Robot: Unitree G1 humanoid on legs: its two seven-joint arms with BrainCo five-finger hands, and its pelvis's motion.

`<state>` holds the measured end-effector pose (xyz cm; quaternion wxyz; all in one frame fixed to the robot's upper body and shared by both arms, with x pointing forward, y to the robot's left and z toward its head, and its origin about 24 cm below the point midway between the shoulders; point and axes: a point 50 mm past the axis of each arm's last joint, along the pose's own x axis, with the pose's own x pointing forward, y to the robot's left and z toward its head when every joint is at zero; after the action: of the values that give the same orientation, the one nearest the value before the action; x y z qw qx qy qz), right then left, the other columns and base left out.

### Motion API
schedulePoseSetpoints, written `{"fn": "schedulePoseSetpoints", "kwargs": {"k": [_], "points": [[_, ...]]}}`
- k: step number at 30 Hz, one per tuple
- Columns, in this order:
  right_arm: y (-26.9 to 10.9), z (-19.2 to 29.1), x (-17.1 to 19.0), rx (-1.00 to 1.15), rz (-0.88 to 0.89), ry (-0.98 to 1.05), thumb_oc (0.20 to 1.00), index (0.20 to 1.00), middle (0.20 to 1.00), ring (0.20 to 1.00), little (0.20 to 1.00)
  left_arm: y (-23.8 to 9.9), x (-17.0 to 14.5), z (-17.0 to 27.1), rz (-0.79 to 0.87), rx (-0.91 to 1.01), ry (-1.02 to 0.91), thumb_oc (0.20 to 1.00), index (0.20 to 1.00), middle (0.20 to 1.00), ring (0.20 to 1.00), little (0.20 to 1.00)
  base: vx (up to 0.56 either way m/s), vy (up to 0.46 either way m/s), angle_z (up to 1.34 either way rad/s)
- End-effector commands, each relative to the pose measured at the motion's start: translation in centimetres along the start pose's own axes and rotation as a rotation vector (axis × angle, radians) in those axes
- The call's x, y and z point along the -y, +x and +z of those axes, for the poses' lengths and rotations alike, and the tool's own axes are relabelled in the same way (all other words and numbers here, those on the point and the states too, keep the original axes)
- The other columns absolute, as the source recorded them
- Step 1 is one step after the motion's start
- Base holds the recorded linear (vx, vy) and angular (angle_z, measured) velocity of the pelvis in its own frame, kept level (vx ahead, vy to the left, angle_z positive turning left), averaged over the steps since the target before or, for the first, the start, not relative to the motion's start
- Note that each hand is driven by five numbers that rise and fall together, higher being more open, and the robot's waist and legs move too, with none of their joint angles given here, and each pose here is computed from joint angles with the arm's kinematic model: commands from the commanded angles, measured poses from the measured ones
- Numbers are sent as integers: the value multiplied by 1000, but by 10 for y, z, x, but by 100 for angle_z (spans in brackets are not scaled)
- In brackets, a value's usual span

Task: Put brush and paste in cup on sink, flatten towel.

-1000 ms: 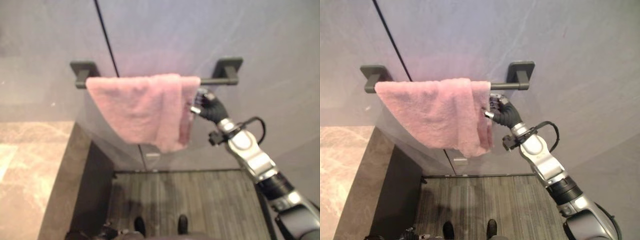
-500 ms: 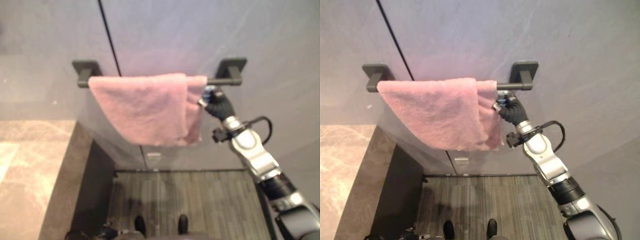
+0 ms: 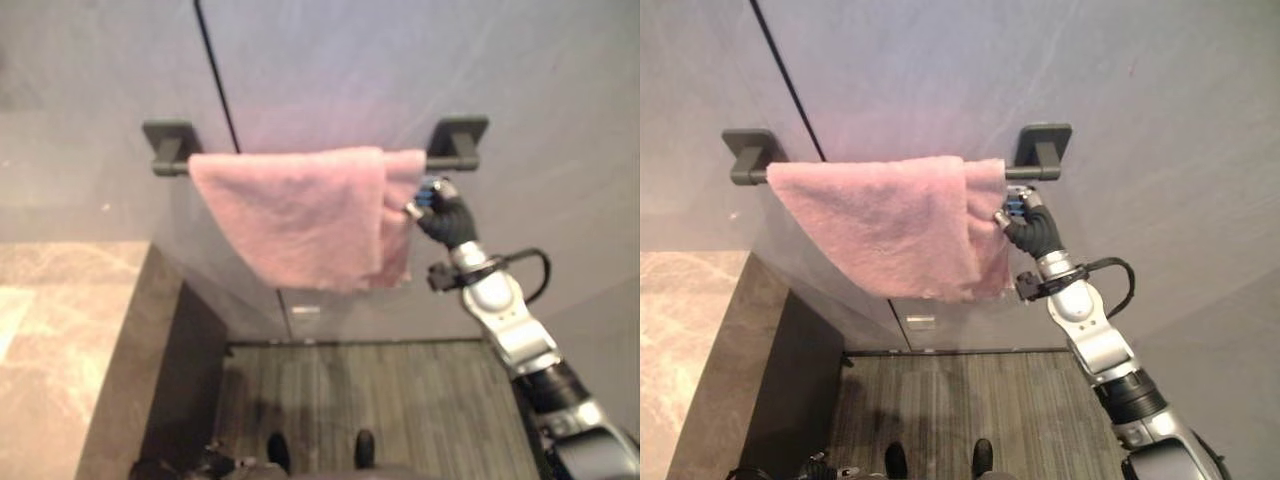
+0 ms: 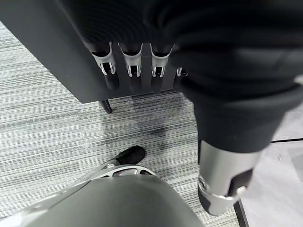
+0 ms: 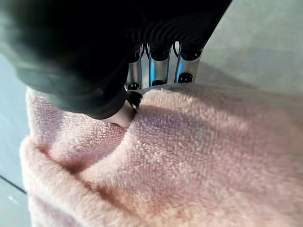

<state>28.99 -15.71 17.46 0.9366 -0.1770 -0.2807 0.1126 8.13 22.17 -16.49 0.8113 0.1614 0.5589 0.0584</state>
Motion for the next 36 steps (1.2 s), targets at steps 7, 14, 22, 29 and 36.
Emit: {"fn": "schedulePoseSetpoints", "kwargs": {"k": [7,14,22,29,36], "points": [[17,45,16,262,-126,-157,200,200,200,200,200,2,-1,4,30,1,79,1000,1000,1000,1000,1000,0,0,0],[15,43,18,242,-138,-114,200,200,200,200,200,3,-3,9,53,8,78,1000,1000,1000,1000,1000,0,0,0],[10,10,4,72,-86,-104,200,200,200,200,200,3,-4,6,47,-6,70,1000,1000,1000,1000,1000,-8,3,0],[6,0,0,27,-37,-111,1000,1000,1000,1000,1000,2,-2,2,33,-9,67,1000,1000,1000,1000,1000,-1,1,0],[-52,-77,16,-367,-100,-217,1000,1000,1000,1000,1000,0,0,-4,11,-19,64,1000,1000,1000,1000,1000,-11,-5,2]]}}
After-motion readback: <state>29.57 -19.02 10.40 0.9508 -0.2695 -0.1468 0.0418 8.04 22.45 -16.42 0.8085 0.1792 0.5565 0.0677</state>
